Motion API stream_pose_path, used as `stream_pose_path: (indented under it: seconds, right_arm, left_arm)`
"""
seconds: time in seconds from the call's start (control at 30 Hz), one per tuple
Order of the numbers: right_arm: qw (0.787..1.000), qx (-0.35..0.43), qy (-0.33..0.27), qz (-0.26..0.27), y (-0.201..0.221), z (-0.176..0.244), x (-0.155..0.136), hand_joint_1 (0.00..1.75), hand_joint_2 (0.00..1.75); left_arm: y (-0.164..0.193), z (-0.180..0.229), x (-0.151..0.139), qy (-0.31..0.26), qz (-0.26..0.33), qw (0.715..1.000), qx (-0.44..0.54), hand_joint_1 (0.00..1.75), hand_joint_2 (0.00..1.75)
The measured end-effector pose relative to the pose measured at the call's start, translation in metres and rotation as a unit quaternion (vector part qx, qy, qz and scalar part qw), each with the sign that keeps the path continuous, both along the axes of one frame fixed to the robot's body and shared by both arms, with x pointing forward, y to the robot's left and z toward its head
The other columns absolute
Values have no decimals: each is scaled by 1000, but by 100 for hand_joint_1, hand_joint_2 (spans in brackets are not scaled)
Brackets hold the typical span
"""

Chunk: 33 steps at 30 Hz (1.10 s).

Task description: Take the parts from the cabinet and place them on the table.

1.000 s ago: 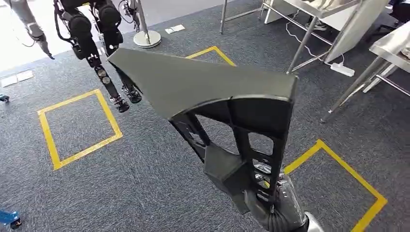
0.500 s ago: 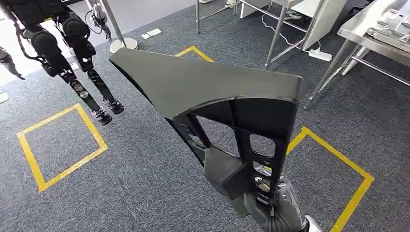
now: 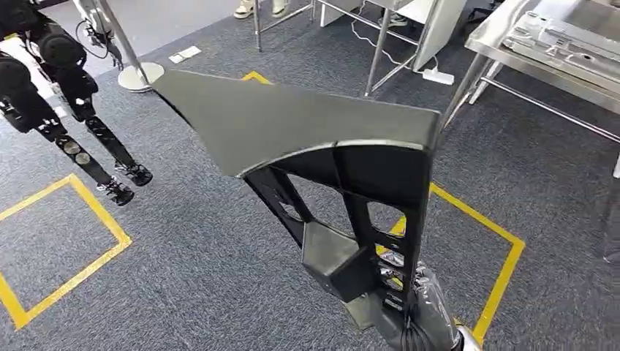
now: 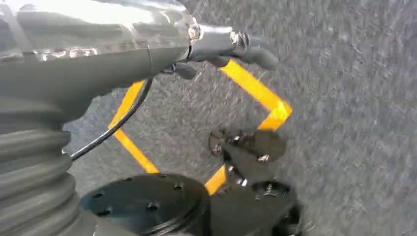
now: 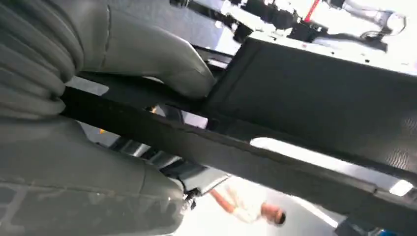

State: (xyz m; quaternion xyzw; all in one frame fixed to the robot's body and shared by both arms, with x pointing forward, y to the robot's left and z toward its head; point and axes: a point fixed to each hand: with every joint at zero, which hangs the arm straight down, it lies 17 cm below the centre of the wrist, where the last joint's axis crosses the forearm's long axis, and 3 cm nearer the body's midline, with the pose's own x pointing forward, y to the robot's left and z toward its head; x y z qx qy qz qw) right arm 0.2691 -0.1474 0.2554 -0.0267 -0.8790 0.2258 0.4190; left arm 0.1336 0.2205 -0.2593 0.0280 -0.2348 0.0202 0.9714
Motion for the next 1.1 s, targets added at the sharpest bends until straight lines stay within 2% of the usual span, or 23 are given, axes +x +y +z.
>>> stream_pose_path:
  seconds: [1.1]
  right_arm:
    - [1000,-6,1,15,6,-2,-5,175,175]
  left_arm:
    - [-9,1,0,-4,-3,1000,-14,0,175]
